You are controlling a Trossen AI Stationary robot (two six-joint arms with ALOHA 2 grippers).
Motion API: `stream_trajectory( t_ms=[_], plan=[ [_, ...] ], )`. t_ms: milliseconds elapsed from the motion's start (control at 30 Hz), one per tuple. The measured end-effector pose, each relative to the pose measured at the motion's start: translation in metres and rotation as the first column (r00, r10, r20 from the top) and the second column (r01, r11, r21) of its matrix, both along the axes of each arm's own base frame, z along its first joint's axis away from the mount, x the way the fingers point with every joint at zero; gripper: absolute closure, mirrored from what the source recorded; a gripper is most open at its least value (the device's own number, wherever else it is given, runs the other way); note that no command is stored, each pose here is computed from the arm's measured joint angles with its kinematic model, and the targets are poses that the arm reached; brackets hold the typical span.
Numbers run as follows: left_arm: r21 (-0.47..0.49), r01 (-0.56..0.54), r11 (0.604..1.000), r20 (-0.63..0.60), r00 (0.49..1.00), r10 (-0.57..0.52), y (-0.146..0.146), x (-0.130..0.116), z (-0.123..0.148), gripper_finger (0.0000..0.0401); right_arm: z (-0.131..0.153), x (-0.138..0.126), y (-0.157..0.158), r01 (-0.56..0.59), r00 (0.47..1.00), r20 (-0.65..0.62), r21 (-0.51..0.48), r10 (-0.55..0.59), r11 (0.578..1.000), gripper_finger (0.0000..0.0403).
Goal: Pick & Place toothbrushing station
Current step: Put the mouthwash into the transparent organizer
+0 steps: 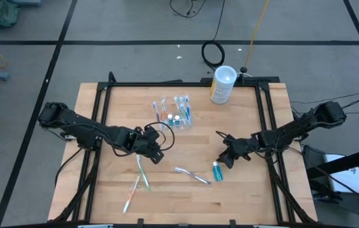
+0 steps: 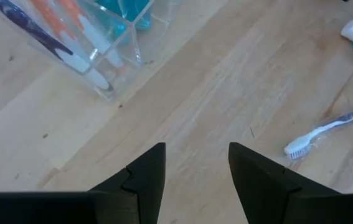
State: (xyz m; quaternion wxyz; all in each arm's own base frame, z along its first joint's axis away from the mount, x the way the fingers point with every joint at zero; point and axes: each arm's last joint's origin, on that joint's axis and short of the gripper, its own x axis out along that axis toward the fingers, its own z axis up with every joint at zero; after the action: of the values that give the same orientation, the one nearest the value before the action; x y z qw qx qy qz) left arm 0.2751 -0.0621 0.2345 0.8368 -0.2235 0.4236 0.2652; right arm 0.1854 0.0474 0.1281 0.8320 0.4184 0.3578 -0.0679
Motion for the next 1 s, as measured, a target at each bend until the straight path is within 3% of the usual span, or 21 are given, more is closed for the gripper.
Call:
stream_trajectory(
  t_ms=[367, 667, 1000],
  plan=[
    [0.014, 0.003, 1.0, 0.0, 1.0, -0.003, 0.0, 0.0, 0.0, 0.0219, -0.015, 0.009, 0.015, 0.026, 1.0, -0.008, 0.073, -0.025, 0.997, 0.0204],
    [0.014, 0.002, 1.0, 0.0, 1.0, -0.002, 0.0, 0.0, 0.0, 0.0219, -0.026, 0.015, 0.022, 0.069, 0.998, 0.007, 0.039, -0.069, 0.997, 0.0204],
    [0.013, 0.002, 1.0, 0.0, 1.0, -0.001, 0.0, 0.0, 0.0, 0.0219, -0.033, 0.014, 0.028, 0.001, 1.0, -0.021, 0.022, -0.001, 1.0, 0.0208]
  ],
)
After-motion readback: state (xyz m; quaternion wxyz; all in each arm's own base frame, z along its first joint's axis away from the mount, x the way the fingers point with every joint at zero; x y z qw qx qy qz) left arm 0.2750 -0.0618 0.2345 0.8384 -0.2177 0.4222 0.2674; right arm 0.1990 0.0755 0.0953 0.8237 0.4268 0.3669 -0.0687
